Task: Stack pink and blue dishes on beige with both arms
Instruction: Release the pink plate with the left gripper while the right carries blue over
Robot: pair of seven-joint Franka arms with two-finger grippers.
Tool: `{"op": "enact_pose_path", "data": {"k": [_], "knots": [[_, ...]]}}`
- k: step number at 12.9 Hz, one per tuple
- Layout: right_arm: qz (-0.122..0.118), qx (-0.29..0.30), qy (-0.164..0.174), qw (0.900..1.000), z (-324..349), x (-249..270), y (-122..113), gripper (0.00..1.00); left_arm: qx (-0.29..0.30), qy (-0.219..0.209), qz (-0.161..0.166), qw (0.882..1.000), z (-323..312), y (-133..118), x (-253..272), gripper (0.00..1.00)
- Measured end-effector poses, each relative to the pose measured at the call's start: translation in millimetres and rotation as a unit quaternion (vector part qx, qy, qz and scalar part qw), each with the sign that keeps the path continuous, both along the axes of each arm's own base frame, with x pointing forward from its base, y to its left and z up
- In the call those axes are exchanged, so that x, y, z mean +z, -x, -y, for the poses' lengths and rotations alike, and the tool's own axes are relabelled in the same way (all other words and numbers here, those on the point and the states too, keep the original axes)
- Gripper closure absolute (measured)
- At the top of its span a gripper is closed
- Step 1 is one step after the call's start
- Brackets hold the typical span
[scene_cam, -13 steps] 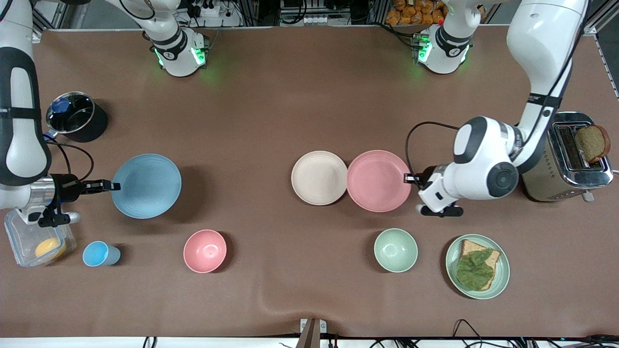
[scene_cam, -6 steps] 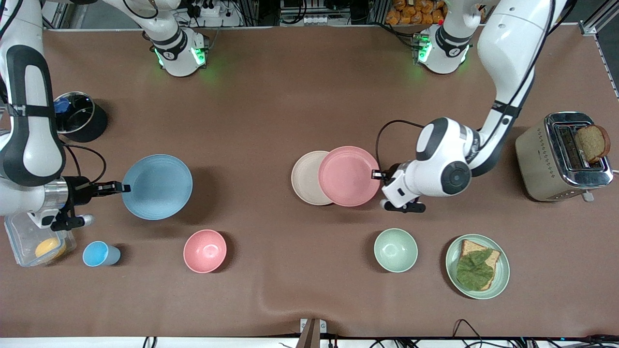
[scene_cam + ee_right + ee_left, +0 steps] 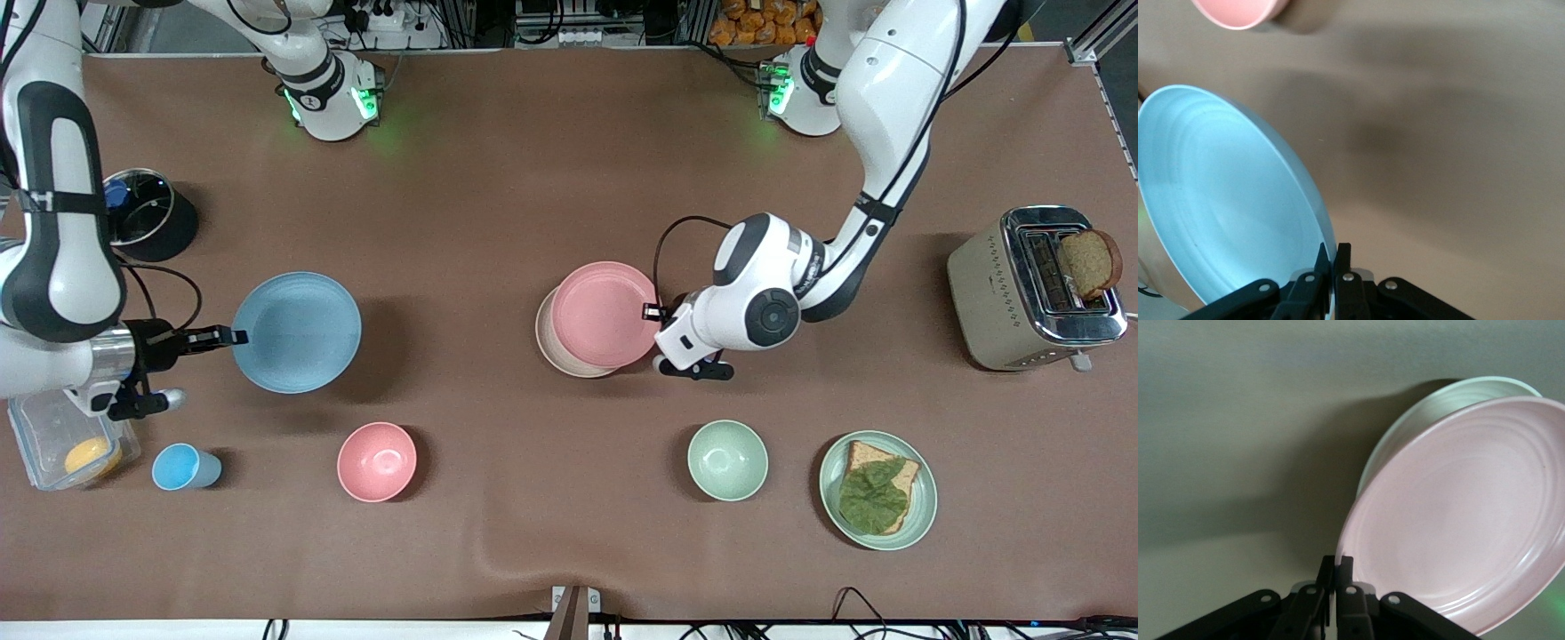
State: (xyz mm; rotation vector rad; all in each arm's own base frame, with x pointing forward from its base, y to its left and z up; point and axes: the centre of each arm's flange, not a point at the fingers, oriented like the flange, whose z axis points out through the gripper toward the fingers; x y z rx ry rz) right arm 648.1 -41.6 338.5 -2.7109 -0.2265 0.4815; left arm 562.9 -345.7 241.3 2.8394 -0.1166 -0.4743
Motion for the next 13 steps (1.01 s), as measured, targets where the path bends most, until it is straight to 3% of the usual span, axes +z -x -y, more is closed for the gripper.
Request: {"op": "enact_pose_path", "data": {"k": [5,13], "knots": [[0.005,0.016,0.035,0.999,-139,-3,-3,0.96,-0.007,-0.003,-0.01,1.0,17,12,-20,0.95],[-0.001,-0.001,0.0,1.0,-234,-40,12,0.96,-0.01,-0.007,-0.014,1.0,19,15,-28,0.95]]}}
